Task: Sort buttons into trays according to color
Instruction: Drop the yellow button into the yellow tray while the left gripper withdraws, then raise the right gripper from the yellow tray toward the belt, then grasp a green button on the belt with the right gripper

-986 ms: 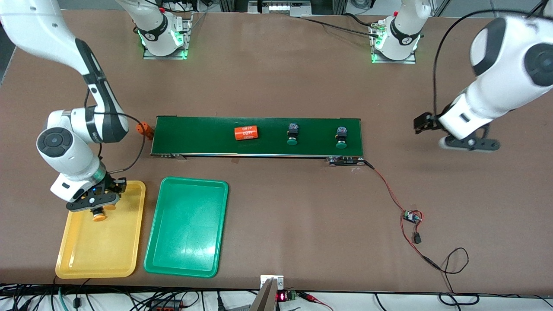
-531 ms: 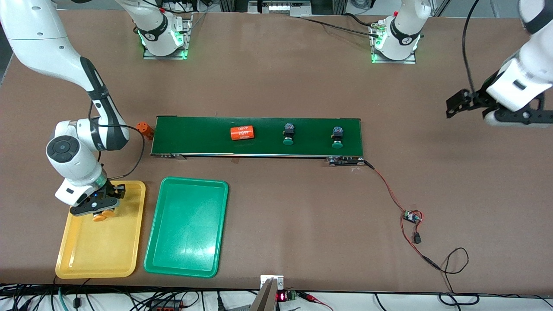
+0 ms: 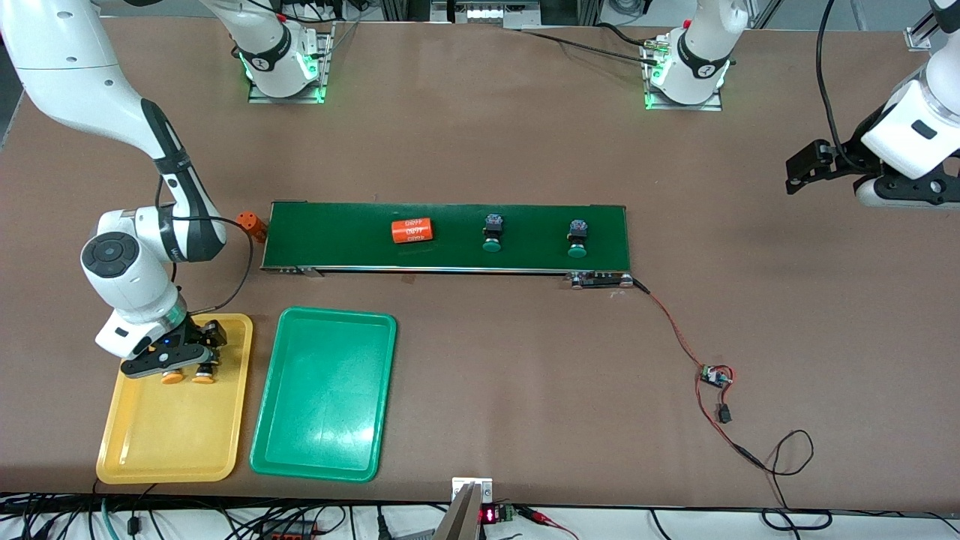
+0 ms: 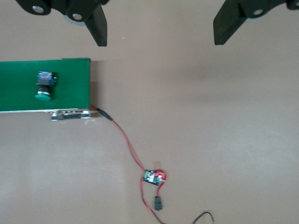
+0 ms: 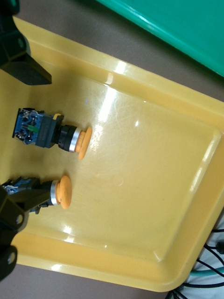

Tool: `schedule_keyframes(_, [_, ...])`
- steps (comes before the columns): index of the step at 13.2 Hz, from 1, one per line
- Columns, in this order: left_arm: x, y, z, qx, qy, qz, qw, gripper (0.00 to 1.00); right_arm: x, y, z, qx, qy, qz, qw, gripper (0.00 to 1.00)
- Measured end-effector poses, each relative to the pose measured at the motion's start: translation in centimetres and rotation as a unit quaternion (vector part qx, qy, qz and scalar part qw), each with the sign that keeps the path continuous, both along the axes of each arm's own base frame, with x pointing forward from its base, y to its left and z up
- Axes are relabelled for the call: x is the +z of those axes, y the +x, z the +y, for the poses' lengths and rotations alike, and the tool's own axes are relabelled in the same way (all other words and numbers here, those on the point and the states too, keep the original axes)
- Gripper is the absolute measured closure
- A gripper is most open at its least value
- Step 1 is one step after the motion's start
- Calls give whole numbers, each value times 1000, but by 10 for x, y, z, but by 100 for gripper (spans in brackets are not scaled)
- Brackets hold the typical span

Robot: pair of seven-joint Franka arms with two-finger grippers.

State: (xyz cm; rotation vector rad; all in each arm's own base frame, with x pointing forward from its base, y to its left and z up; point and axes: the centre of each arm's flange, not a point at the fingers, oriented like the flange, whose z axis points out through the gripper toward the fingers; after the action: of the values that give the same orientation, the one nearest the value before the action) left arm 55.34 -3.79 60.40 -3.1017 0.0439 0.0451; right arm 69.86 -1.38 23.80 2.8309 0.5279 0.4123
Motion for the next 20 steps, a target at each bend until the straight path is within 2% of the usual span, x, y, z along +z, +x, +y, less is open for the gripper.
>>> schedule_keyframes(2, [2,0,1,0,3,-2,1000,0,18,-1,10,-14,-10,19,1000,0])
schedule_keyframes(5, [4,0,3,1,4,-3,1000,0,73,-14,45,-60,-19,51,997,0])
schedule_keyframes(8, [4,0,4,1,4,0,1000,0,140,-43,98,-110,55,112,986,0])
schedule_keyframes(9, [4,-1,4,1,4,2,1000,0,160,-54,111,-119,76,124,982,0])
schedule_keyframes(11, [3,-1,5,1,4,4,1000,0,188,-74,125,-144,120,132,973,0])
schedule_keyframes(13, [3,-1,6,1,4,5,1000,0,194,-99,141,-168,145,142,965,0])
schedule_keyframes(17, [2,-3,8,1,5,11,1000,0,204,-165,225,-214,152,147,954,0])
schedule_keyframes(20, [2,-3,8,0,5,12,1000,0,197,-210,289,-245,161,136,947,0])
